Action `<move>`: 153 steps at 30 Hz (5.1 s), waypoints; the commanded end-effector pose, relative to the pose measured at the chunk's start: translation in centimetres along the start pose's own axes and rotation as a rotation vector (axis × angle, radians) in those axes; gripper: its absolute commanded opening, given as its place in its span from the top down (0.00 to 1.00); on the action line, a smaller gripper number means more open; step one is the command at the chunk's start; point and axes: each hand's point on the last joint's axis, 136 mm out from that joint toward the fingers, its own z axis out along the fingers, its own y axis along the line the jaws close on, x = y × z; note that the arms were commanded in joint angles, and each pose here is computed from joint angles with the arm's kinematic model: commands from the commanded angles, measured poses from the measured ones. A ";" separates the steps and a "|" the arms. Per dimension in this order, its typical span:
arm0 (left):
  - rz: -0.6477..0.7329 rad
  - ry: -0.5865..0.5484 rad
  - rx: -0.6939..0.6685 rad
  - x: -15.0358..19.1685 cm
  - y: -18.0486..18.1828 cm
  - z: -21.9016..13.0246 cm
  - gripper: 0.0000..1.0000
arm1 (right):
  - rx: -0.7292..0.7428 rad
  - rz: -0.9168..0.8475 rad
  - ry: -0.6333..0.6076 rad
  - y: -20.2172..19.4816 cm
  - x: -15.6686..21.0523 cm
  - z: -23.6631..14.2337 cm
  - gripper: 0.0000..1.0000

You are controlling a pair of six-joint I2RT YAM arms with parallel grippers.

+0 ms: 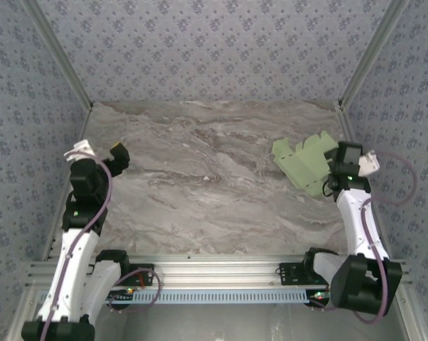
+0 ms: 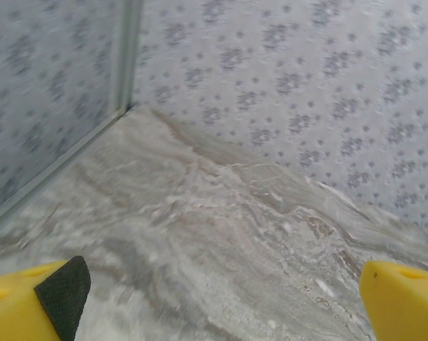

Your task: Fold the paper box

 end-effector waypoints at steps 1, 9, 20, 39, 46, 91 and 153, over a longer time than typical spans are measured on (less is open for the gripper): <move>-0.077 0.169 -0.090 4.2 2.4 -1.3 0.01 | 0.121 0.258 0.262 -4.3 5.3 1.2 0.00; -0.114 0.310 -0.022 7.8 1.4 -0.9 0.01 | 0.099 0.137 0.404 -3.4 5.4 4.5 0.00; -0.125 0.333 0.004 9.3 1.3 -0.5 0.01 | 0.047 0.135 0.554 -2.0 8.6 7.2 0.40; -0.141 0.368 0.026 9.9 1.0 -1.7 0.01 | 0.039 -0.121 0.601 -0.4 14.7 4.6 0.89; -0.176 0.376 0.115 9.5 -0.8 -1.6 0.01 | -0.209 -0.519 0.527 5.4 17.1 1.2 1.00; 0.288 0.408 0.604 10.7 -12.6 -3.5 0.01 | -0.859 -1.777 0.481 15.9 30.5 -8.8 0.94; 0.319 0.523 0.915 16.0 -19.8 -0.9 0.01 | -0.895 -2.126 0.412 14.6 28.7 -13.6 0.89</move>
